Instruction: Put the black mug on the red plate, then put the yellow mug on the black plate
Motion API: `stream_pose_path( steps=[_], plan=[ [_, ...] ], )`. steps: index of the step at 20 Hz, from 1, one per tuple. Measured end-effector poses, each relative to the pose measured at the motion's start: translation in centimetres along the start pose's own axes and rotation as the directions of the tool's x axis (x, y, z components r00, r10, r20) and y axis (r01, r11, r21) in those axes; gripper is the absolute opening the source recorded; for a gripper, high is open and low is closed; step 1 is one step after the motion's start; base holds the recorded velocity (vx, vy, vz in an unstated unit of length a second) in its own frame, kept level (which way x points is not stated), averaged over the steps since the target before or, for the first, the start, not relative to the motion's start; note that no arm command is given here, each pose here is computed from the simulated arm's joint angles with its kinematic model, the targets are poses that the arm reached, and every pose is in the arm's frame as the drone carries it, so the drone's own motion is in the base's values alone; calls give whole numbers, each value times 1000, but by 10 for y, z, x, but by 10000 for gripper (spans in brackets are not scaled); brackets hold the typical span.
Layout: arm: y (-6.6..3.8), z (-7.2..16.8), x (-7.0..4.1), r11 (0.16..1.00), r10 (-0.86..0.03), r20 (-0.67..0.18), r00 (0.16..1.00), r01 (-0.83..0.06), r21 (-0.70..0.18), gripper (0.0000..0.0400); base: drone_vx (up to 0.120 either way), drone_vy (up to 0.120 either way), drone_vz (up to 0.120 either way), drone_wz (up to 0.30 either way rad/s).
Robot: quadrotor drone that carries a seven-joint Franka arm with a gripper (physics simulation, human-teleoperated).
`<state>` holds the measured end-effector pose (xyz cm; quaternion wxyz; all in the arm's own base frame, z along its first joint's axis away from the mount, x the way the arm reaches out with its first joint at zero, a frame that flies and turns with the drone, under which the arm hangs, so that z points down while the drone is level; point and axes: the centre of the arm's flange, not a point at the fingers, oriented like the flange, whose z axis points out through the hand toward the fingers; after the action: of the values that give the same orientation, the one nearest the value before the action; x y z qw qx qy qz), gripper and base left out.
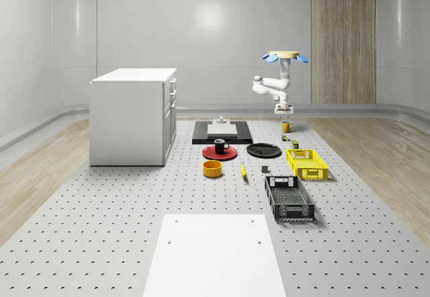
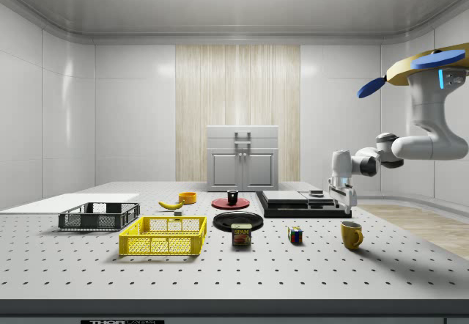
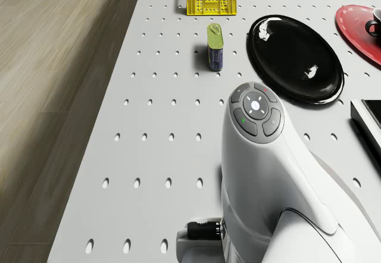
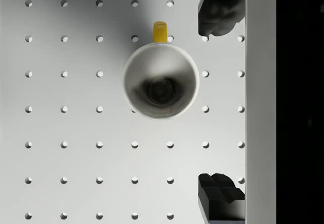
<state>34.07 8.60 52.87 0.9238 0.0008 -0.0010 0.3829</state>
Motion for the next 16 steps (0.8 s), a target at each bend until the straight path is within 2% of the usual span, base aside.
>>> stream_pose_path(
  steps=[3, 5, 7, 11, 14, 16],
  plan=[
    [0, 0, 0, 1000, 0, 0, 1000, 0, 0, 400, -27, 0, 0, 0],
    [0, 0, 0, 1000, 0, 0, 1000, 0, 0, 400, -100, 0, 0, 0],
    [0, 0, 0, 1000, 0, 0, 1000, 0, 0, 400, 0, 0, -20, 0],
    [0, 0, 0, 1000, 0, 0, 1000, 0, 0, 400, 0, 0, -120, 0],
    [0, 0, 0, 1000, 0, 0, 1000, 0, 0, 400, 0, -80, -120, 0],
    [0, 0, 0, 1000, 0, 0, 1000, 0, 0, 400, 0, 0, -40, 0]
  ],
)
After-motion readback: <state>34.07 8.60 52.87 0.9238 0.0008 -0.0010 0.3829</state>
